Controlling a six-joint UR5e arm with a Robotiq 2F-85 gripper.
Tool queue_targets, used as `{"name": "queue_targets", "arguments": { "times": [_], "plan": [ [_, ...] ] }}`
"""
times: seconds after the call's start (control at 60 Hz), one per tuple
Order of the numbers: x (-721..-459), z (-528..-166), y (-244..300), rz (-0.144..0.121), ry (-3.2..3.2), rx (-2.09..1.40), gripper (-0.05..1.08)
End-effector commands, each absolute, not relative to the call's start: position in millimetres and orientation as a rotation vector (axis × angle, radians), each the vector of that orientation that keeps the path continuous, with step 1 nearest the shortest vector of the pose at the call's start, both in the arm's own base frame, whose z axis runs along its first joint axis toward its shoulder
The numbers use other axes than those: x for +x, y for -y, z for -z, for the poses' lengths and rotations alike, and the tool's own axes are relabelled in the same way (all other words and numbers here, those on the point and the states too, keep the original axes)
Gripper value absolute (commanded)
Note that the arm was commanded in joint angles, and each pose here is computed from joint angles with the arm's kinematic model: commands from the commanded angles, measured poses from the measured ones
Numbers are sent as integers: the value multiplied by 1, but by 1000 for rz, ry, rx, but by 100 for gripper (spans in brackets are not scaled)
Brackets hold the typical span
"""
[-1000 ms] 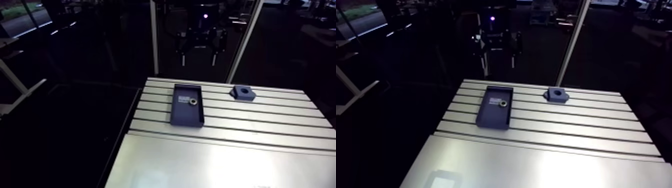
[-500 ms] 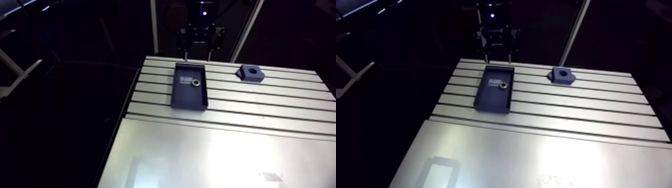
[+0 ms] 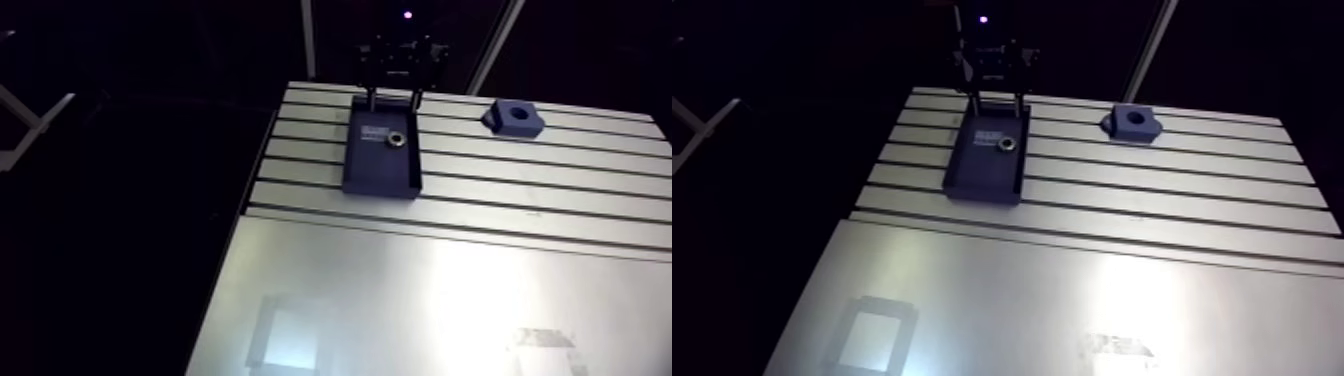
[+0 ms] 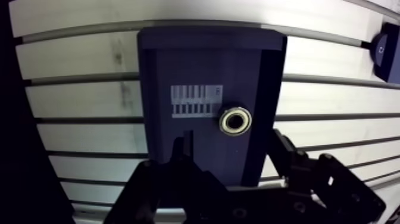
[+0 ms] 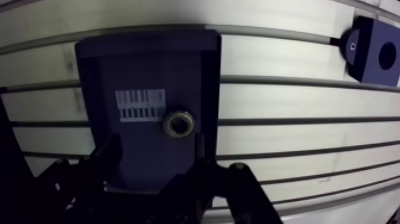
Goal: Pick up the bearing and press it into the housing until flush.
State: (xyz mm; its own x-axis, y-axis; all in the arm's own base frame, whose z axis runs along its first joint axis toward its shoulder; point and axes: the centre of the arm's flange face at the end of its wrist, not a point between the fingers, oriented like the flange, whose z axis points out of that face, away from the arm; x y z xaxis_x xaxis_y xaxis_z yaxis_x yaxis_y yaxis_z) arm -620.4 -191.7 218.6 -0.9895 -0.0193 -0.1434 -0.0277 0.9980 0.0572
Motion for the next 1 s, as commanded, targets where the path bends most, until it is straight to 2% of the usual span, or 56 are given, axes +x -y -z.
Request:
{"name": "queue_targets", "arguments": {
  "times": [0.017,0.433,1.0],
  "plan": [
    [-619,-208,192,-95,-2983,-25,31],
    [-618,-198,190,-95,-2986,-32,40],
    [-609,-187,181,-90,-2959,-83,40]
  ]
}}
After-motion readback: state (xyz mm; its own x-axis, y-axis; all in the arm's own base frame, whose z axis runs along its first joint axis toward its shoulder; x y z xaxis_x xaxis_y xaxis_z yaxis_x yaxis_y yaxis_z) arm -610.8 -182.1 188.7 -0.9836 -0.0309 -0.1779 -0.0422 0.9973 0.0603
